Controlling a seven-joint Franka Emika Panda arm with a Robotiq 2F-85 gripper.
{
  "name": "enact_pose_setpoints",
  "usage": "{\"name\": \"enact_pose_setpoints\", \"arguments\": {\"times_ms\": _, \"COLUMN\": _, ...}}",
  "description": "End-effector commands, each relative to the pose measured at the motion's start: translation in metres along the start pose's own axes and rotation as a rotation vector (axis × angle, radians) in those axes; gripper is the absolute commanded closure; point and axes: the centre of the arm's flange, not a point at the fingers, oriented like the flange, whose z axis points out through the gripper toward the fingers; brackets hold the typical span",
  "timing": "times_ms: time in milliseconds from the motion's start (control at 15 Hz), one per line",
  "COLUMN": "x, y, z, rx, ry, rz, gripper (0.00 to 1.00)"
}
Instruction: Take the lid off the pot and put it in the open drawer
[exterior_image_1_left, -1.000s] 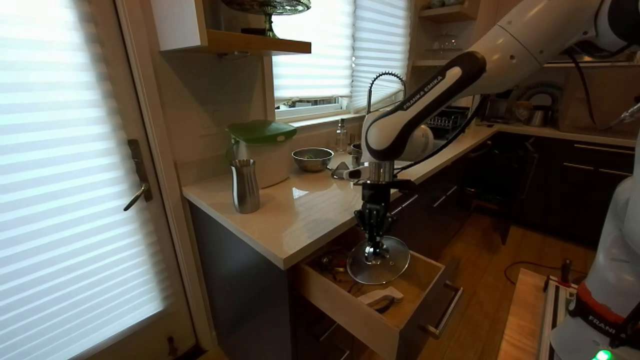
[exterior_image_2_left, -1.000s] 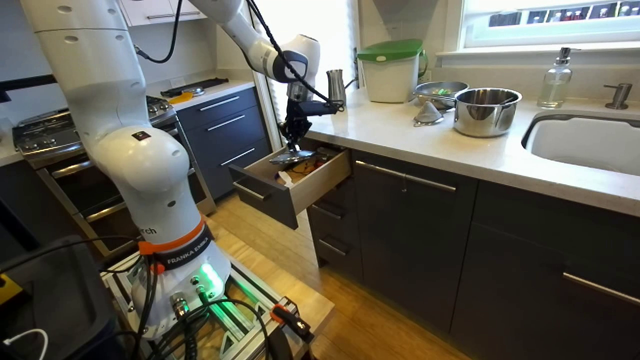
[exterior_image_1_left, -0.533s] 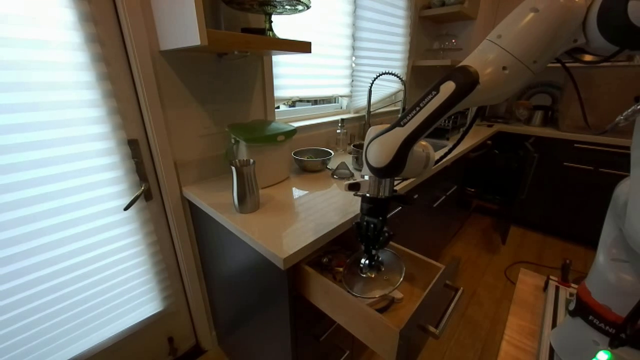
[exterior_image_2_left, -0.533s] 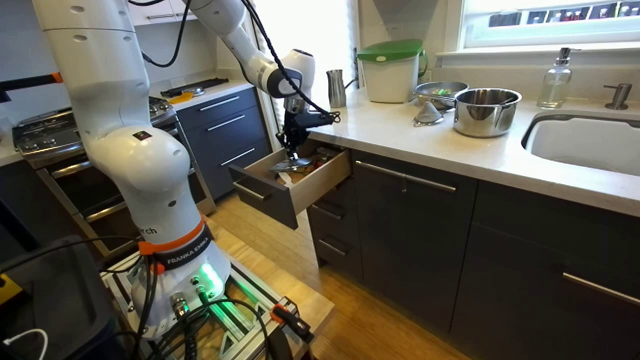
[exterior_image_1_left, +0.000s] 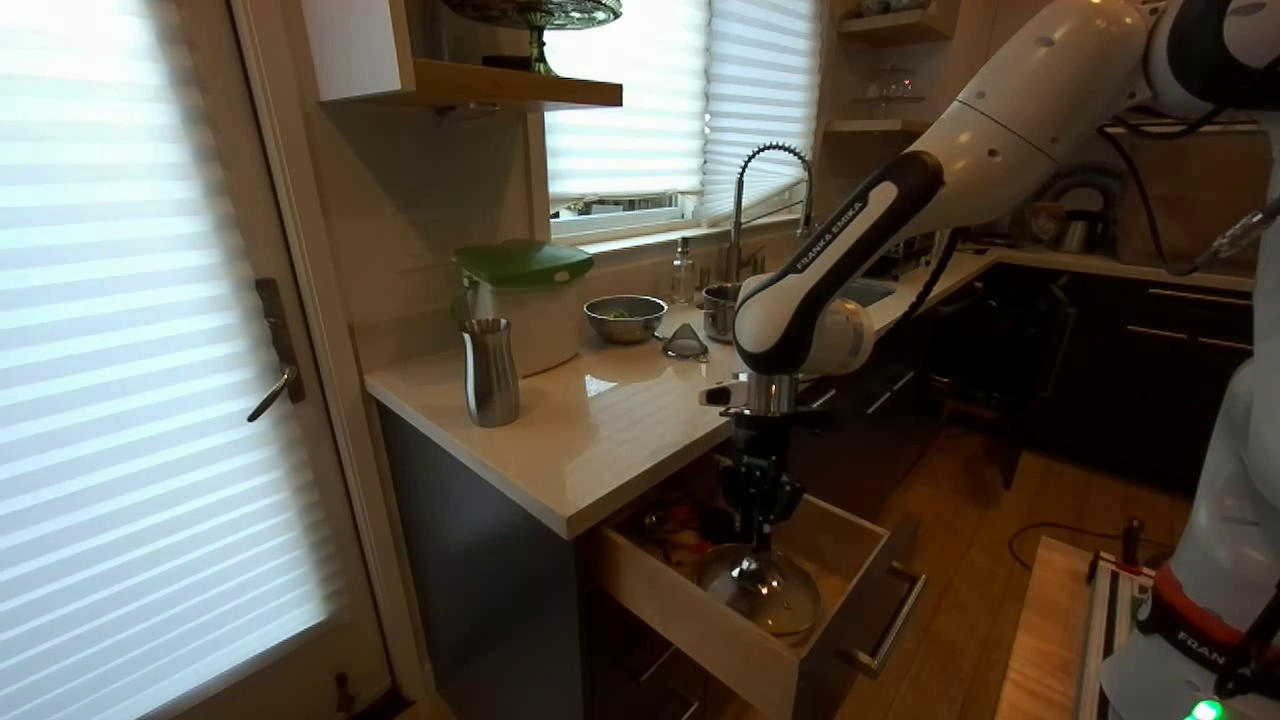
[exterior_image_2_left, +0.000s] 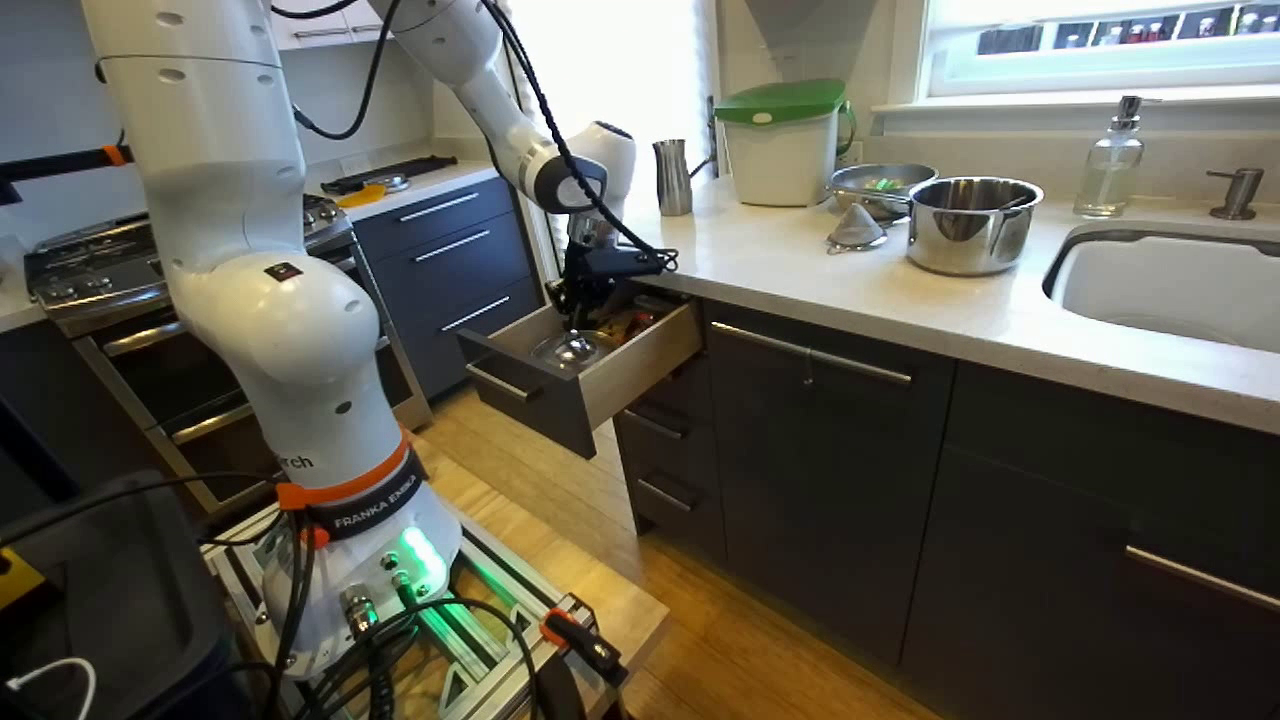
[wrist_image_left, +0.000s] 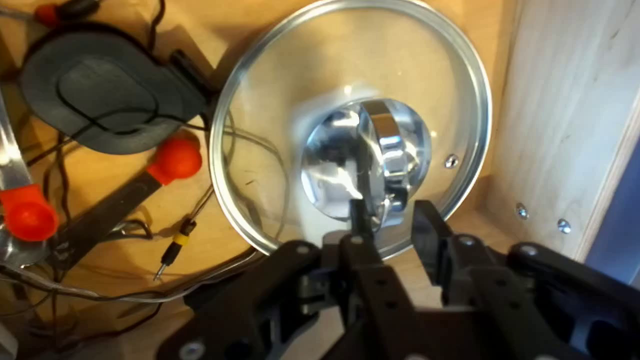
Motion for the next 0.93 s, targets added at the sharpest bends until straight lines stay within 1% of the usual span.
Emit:
{"name": "enact_pose_setpoints", "arguments": {"times_ms": 0, "x": -0.005, "y": 0.002, "z": -0.005, "rx": 0.043, "ry": 0.014, "rz": 0.038, "gripper": 0.39}}
{"name": "enact_pose_setpoints", "arguments": {"times_ms": 133, "x": -0.008, "y": 0.0, "z": -0.02, "rx": 0.054, "ry": 0.037, "rz": 0.047, "gripper": 0.24}}
{"name": "enact_pose_setpoints", "arguments": {"times_ms": 200, "x": -0.011, "y": -0.005, "z": -0.038, "rx": 0.065, "ry": 0.069, "rz": 0.034, "gripper": 0.17}}
{"name": "enact_pose_setpoints", "arguments": {"times_ms": 267, "x": -0.014, "y": -0.011, "z": -0.052, "rx": 0.093, "ry": 0.091, "rz": 0.013, "gripper": 0.08}}
{"name": "enact_pose_setpoints", "arguments": {"times_ms": 333, "x": -0.019, "y": -0.026, "z": -0.078, "rx": 0.126, "ry": 0.115, "rz": -0.034, "gripper": 0.02}}
{"name": "enact_pose_setpoints", "arguments": {"times_ms": 400, "x": -0.021, "y": -0.035, "z": -0.092, "rx": 0.15, "ry": 0.13, "rz": -0.074, "gripper": 0.0}}
{"name": "enact_pose_setpoints", "arguments": {"times_ms": 533, "x": -0.029, "y": -0.058, "z": -0.133, "rx": 0.129, "ry": 0.151, "rz": -0.143, "gripper": 0.0}}
{"name": "enact_pose_setpoints", "arguments": {"times_ms": 600, "x": -0.032, "y": -0.068, "z": -0.155, "rx": 0.077, "ry": 0.183, "rz": -0.155, "gripper": 0.0}}
{"name": "enact_pose_setpoints", "arguments": {"times_ms": 667, "x": -0.034, "y": -0.073, "z": -0.173, "rx": 0.045, "ry": 0.205, "rz": -0.17, "gripper": 0.0}}
{"name": "enact_pose_setpoints", "arguments": {"times_ms": 733, "x": -0.024, "y": -0.044, "z": -0.141, "rx": 0.098, "ry": 0.158, "rz": -0.13, "gripper": 0.0}}
{"name": "enact_pose_setpoints", "arguments": {"times_ms": 800, "x": -0.026, "y": -0.05, "z": -0.157, "rx": 0.07, "ry": 0.166, "rz": -0.135, "gripper": 0.0}}
{"name": "enact_pose_setpoints", "arguments": {"times_ms": 867, "x": -0.026, "y": -0.052, "z": -0.163, "rx": 0.059, "ry": 0.168, "rz": -0.134, "gripper": 0.0}}
